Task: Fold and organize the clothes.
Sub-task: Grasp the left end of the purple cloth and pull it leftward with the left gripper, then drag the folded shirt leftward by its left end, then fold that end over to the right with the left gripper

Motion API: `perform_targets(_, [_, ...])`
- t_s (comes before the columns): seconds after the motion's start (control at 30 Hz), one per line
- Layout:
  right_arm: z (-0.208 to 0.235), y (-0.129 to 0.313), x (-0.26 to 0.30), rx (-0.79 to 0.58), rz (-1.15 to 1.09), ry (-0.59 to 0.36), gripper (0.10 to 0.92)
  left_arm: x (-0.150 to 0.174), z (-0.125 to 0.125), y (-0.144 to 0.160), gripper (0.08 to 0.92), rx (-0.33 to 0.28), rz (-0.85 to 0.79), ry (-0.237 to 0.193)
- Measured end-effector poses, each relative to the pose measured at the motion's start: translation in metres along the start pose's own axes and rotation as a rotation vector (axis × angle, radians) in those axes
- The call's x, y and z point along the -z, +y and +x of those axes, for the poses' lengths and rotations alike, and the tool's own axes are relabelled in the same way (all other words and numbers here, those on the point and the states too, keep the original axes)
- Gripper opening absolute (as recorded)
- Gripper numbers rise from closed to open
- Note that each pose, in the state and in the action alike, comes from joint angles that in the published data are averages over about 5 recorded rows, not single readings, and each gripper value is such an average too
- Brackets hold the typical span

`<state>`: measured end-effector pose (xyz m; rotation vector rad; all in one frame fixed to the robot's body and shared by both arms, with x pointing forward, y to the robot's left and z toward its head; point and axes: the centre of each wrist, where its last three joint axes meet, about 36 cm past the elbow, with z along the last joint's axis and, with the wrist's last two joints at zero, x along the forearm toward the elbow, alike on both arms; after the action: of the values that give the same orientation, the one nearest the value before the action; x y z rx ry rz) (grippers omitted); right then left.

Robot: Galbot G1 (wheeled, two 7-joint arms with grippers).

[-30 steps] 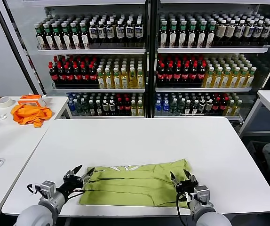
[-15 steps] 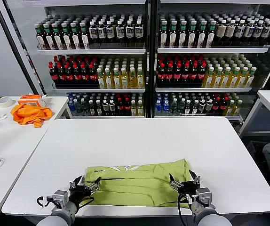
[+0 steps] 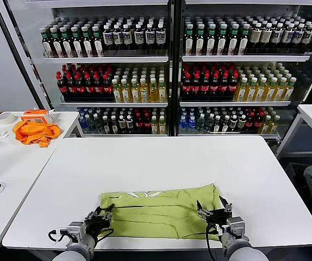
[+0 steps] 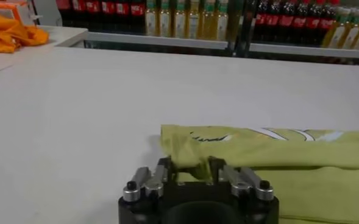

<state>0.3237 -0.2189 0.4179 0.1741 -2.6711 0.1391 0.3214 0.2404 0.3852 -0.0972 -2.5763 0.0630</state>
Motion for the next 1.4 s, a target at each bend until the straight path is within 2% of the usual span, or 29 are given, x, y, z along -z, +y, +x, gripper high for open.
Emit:
perform_targets(0.2, [-0.002,0.000,-0.001,0.000,0.002,0.002,0.823,-0.004,0.001,-0.005,0.161,-0.007,-0.003,0.005])
perform_targets(0.3, [-0.002,0.000,-0.001,0.001,0.004,0.000,0.823,-0.004,0.000,-0.005,0.106,-0.006,-0.008,-0.001])
perform_targets(0.5, [-0.003,-0.001,0.001,0.003,0.012,-0.004,0.823,0.004,-0.001,0.001,0.098,0.011,-0.044,-0.019])
perform_targets(0.67, [-0.003,-0.001,0.002,0.008,0.020,-0.007,0.823,0.020,0.006,0.018,0.098,0.058,-0.112,-0.046])
perform_targets(1.17, [-0.004,-0.012,0.021,0.001,0.038,-0.069,0.823,0.081,0.026,0.114,0.098,0.353,-0.290,-0.063])
perform_targets(1.27, [-0.003,-0.018,0.027,-0.007,0.044,-0.086,0.823,0.093,0.031,0.119,0.098,0.364,-0.271,-0.072])
perform_targets(1.4, [0.001,-0.025,0.033,-0.021,0.056,-0.104,0.823,0.106,0.038,0.111,0.098,0.320,-0.217,-0.088])
